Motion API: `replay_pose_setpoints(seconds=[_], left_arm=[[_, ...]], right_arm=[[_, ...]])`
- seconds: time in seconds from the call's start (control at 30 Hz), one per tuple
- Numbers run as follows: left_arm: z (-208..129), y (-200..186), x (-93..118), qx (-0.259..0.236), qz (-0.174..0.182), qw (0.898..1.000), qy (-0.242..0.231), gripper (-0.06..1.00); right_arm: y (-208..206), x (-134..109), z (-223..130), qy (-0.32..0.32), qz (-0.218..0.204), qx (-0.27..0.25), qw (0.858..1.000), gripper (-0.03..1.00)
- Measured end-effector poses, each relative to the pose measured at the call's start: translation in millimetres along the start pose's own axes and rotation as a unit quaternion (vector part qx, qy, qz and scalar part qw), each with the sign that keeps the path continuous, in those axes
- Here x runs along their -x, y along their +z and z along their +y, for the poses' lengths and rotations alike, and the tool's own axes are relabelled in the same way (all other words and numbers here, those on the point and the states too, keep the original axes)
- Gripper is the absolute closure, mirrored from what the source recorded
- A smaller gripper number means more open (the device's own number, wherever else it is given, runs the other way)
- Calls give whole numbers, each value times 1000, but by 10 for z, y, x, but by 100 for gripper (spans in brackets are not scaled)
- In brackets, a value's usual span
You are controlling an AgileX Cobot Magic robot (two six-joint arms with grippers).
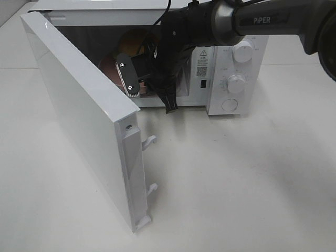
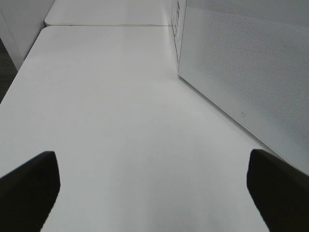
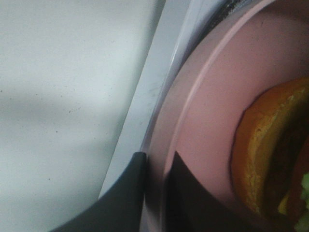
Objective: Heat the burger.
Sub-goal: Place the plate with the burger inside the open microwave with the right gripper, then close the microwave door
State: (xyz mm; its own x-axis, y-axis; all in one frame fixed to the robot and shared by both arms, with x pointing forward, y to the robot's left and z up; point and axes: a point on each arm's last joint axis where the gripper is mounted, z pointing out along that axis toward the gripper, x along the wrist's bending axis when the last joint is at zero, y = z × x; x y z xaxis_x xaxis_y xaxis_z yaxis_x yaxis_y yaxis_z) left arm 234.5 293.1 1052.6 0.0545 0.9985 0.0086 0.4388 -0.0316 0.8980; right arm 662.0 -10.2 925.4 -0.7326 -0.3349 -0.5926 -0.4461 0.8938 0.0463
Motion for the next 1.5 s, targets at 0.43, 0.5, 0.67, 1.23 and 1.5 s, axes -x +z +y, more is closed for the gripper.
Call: replay_pose_setpoints(seconds=[0.43,0.5,0.67,1.23,1.5], left_arm=[[0,0,0,0,0,1000,0,-5],[0,0,0,0,0,1000,0,-5],[0,0,0,0,0,1000,0,-5],[0,0,0,0,0,1000,0,-5],[0,0,0,0,0,1000,0,-5]], right_arm=[[-22,36,6,26,-12,3,1000,57],[-55,39,5,27,-16,4,999,54],[-167,-63,-8,30,-17,8,999,51],[-624,-469,-79,65,-18,14,998,22],[-913,-686,-138,73,-16,14,997,21]])
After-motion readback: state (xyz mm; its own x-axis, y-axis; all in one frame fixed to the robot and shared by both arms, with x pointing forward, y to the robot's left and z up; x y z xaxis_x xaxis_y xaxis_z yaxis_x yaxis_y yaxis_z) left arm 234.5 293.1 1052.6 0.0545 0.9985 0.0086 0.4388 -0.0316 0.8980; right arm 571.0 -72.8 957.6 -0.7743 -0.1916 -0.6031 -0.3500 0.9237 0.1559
